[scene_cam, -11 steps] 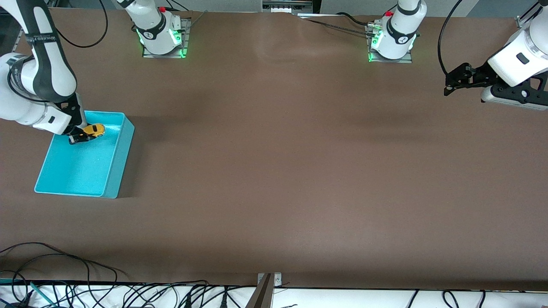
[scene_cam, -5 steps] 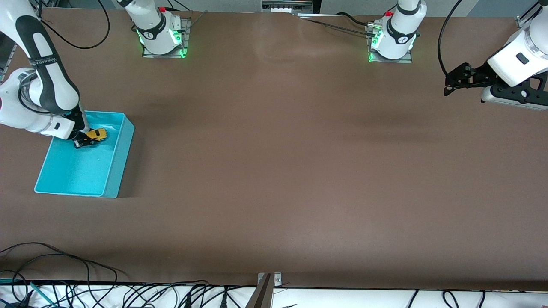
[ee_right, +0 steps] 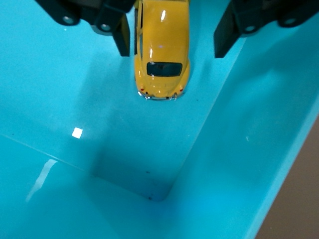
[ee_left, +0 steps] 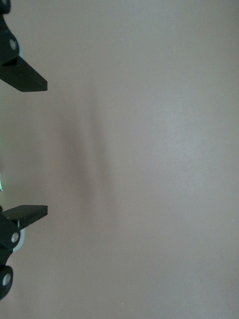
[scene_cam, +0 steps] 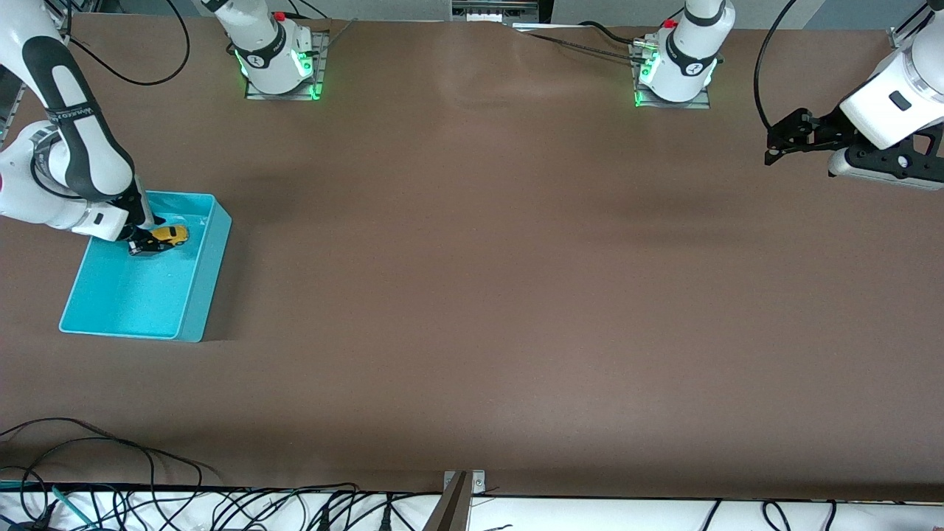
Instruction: Wind up and store yellow beetle car
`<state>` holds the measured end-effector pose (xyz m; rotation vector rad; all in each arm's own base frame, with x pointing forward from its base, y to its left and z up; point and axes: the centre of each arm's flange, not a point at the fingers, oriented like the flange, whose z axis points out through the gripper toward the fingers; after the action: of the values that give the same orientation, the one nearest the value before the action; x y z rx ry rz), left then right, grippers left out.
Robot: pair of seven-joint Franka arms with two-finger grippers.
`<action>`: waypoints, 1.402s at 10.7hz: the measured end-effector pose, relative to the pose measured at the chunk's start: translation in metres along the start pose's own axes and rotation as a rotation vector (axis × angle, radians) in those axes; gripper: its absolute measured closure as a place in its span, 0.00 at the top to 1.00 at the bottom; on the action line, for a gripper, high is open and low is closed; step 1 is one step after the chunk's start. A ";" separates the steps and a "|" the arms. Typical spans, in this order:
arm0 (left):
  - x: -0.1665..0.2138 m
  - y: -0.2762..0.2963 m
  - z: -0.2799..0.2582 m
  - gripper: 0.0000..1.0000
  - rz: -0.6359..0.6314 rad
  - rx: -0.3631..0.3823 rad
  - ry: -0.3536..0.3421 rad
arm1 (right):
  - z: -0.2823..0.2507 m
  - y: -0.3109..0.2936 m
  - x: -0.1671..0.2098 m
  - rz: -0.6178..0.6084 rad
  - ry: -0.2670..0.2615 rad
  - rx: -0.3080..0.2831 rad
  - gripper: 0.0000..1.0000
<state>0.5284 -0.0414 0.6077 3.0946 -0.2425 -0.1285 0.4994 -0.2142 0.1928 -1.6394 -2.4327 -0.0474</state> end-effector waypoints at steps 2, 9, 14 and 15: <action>0.000 0.000 0.000 1.00 0.000 0.000 -0.003 | -0.008 0.003 -0.002 0.002 0.013 0.004 1.00; -0.002 0.000 0.002 1.00 0.000 -0.002 -0.018 | -0.094 0.036 0.021 0.133 -0.012 -0.035 1.00; -0.002 0.000 0.002 1.00 -0.001 -0.002 -0.019 | -0.163 0.073 0.099 0.438 -0.033 -0.090 1.00; -0.002 0.000 0.002 1.00 0.000 -0.002 -0.019 | -0.179 0.082 0.118 0.518 -0.040 -0.113 1.00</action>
<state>0.5262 -0.0411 0.6062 3.0930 -0.2422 -0.1577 0.5601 -0.1009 0.3830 -2.2850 -1.9852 -0.0727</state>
